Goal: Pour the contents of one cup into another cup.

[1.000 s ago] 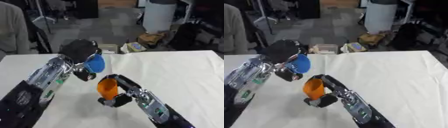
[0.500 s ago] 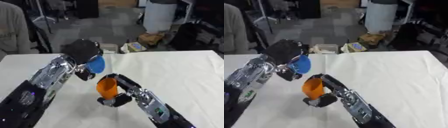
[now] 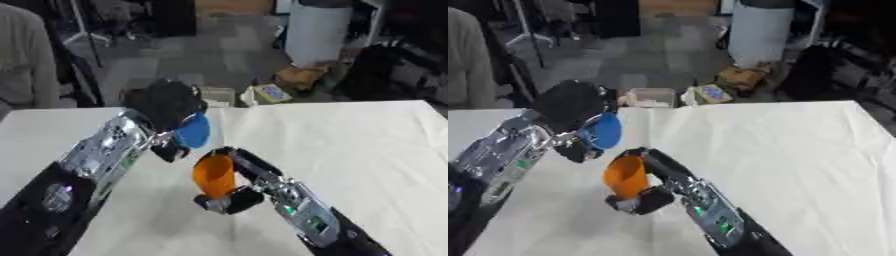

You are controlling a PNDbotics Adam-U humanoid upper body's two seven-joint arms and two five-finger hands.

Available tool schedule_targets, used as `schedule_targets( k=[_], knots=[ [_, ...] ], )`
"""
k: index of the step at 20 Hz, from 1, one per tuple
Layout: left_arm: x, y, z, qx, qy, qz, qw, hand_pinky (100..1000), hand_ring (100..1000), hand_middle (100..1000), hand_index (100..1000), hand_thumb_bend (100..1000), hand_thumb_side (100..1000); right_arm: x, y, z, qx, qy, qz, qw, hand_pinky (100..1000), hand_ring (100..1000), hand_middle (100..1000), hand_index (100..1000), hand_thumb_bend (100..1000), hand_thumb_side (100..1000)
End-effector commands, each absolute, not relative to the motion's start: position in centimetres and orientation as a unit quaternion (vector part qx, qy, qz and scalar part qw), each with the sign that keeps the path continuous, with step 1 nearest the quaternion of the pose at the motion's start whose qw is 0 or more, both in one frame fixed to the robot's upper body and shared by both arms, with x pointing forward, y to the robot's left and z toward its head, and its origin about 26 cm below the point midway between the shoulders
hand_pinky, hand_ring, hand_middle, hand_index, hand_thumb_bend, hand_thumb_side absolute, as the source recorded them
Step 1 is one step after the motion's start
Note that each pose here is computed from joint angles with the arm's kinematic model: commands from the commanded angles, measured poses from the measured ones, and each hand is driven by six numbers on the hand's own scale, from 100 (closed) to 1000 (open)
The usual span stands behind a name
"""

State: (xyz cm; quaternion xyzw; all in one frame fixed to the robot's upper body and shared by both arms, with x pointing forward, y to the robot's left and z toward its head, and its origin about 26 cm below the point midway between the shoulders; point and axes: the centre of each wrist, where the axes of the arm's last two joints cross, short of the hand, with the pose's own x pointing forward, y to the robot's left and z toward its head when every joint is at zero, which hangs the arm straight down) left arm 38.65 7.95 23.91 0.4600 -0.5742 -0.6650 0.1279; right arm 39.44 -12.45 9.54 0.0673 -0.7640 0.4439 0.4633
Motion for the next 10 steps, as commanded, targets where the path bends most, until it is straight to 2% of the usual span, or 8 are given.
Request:
schedule_targets(
  k=[1,10],
  knots=[
    [38.23,8.01,24.99,0.47,-0.574,-0.662,0.108,147,194,173,614,154,122,39.65,-12.65,10.7,0.062,-0.773,0.441,0.452,362,318,324,708,228,100],
    [37.71,7.93,25.05,0.465,-0.565,-0.674,0.1,153,192,170,616,144,136,39.65,-12.76,10.62,0.06,-0.772,0.441,0.454,360,318,324,708,223,100]
  ],
)
